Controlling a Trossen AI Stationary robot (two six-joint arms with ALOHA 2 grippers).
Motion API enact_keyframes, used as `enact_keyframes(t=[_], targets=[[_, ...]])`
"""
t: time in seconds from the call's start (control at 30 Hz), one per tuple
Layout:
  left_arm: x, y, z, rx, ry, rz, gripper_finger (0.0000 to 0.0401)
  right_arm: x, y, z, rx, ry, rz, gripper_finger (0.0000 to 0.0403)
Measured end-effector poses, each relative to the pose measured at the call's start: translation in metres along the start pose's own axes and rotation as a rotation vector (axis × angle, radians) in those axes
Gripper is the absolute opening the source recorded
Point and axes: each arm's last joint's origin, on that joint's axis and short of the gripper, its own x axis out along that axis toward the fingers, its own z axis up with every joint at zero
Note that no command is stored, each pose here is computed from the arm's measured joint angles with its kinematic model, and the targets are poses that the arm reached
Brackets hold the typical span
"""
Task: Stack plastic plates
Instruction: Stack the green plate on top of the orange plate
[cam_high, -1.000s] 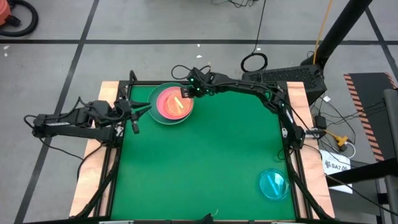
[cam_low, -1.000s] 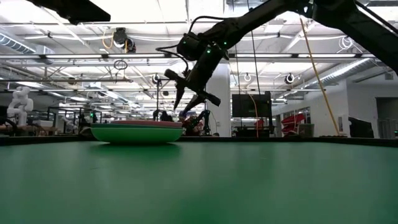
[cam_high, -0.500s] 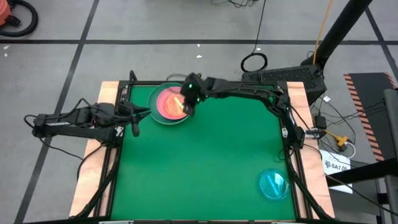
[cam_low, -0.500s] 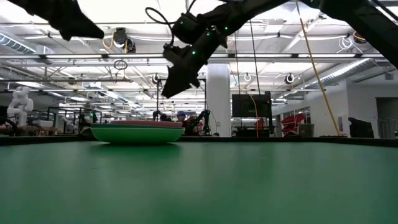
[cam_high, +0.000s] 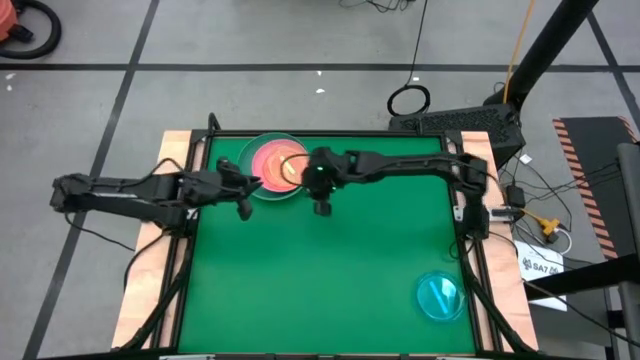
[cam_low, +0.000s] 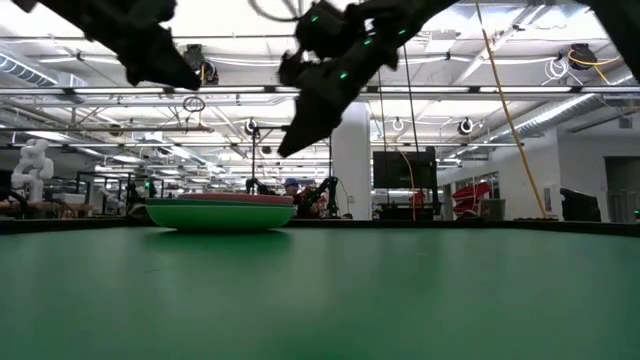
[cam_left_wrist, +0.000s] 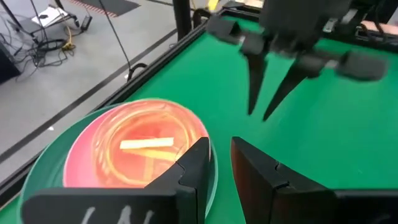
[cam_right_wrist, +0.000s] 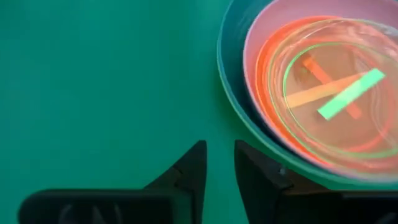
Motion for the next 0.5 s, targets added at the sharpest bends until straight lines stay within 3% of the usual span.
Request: enact_keyframes(t=[0.27, 0.5], targets=[[0.047, -0.010, 0.000, 0.077, 0.026, 0.050, 0.0074, -0.054, 0.038, -0.030, -0.003, -0.128, 0.025, 0.0067], [0.092, 0.007, -0.007, 0.091, 0.092, 0.135, 0.0074, -0.064, 0.056, -0.055, -0.089, -0.169, -0.032, 0.0067]])
